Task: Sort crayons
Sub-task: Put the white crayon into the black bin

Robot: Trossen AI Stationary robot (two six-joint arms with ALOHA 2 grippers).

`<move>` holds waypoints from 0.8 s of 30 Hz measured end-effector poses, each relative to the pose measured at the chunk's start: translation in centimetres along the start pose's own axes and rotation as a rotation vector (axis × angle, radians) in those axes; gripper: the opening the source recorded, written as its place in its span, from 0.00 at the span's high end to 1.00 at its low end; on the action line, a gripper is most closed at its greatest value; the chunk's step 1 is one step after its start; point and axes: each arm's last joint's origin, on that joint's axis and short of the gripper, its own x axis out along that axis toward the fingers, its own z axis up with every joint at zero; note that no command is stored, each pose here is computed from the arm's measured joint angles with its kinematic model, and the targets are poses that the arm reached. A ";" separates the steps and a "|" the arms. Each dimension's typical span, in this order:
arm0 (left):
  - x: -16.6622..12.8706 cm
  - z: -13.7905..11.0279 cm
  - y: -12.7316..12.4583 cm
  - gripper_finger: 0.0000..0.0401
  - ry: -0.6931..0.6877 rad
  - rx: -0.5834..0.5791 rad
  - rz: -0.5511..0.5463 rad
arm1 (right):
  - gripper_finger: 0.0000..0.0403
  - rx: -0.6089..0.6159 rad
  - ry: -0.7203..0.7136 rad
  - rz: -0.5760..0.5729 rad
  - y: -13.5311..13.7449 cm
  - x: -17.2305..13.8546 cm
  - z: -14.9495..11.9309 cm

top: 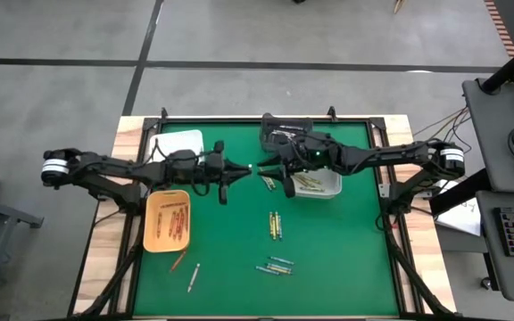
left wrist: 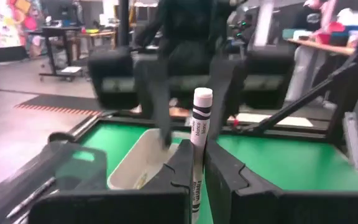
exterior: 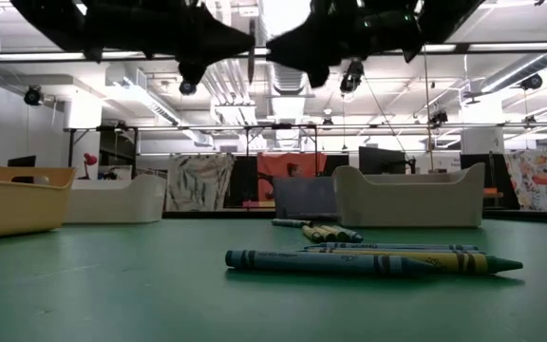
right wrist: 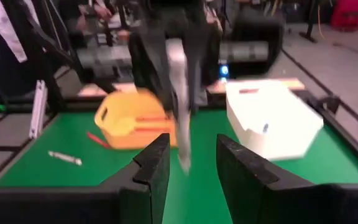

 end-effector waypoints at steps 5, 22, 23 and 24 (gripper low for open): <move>0.0 -0.7 -0.4 1.00 0.018 0.002 0.001 | 0.68 -0.023 -0.055 0.030 0.8 0.4 2.1; 3.2 -0.4 -0.5 1.00 0.024 0.009 0.001 | 0.60 -0.018 -0.050 -0.069 1.0 1.2 2.0; 3.4 -0.4 -0.6 1.00 0.024 0.011 0.001 | 0.61 -0.022 -0.048 -0.069 1.0 1.2 2.0; 3.6 -0.4 -0.6 1.00 0.026 0.014 0.001 | 0.62 -0.025 -0.046 -0.069 1.0 1.2 1.9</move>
